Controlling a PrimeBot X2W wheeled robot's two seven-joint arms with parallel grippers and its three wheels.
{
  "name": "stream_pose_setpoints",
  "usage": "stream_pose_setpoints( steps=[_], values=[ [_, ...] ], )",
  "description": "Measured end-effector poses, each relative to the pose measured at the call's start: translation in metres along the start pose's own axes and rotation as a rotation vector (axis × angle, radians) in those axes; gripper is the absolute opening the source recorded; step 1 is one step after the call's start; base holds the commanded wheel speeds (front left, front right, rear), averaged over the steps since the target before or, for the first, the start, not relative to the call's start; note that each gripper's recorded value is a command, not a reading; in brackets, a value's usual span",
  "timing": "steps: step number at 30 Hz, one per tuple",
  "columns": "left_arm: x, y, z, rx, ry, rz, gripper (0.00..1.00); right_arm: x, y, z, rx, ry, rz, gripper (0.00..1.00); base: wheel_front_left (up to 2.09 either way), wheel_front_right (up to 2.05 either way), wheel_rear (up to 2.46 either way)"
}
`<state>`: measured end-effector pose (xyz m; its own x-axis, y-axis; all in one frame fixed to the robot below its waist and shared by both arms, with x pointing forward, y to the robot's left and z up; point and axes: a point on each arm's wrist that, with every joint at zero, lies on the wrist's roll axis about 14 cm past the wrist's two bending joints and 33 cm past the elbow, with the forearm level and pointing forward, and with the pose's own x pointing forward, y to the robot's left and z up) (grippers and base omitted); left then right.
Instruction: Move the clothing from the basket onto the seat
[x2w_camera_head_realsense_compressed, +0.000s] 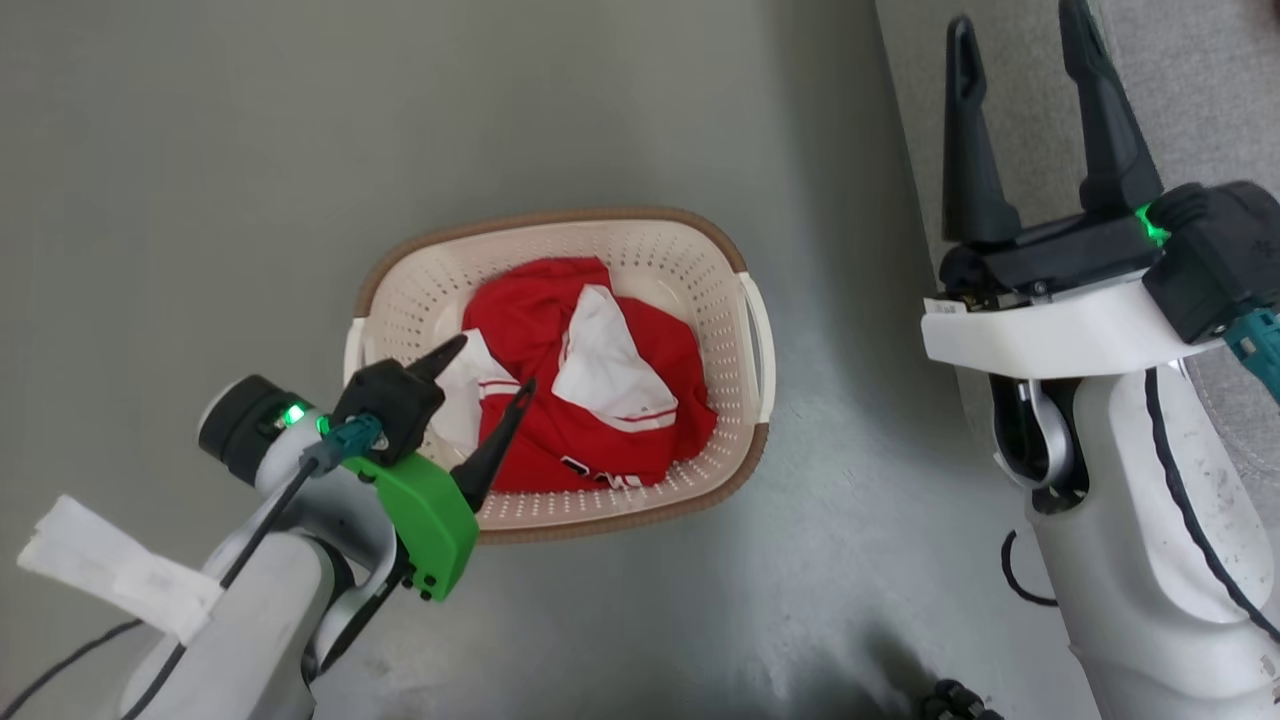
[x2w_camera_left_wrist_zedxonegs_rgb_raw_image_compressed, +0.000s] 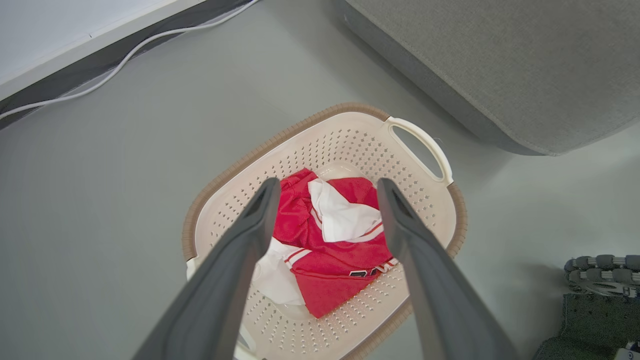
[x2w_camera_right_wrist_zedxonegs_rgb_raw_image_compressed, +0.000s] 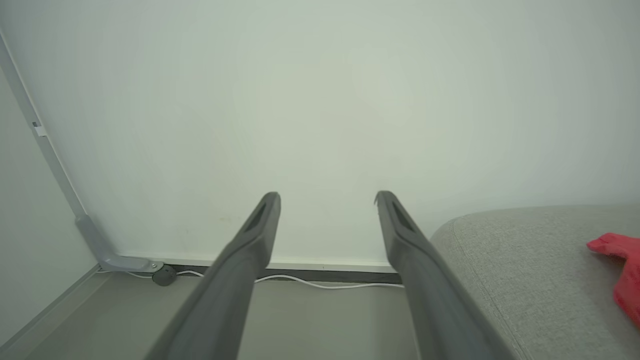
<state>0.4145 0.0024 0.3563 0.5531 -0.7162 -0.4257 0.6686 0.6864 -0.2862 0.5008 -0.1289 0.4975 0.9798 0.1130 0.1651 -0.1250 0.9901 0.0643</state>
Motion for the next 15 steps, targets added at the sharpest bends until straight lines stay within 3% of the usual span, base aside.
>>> stream_pose_setpoints(
  steps=[15],
  values=[
    [0.061,0.025,-0.061,0.163,0.234,-0.091,1.00,0.025,-0.009,-0.045,0.059,0.036,-0.023,1.00,0.00,0.00,0.00]
  ],
)
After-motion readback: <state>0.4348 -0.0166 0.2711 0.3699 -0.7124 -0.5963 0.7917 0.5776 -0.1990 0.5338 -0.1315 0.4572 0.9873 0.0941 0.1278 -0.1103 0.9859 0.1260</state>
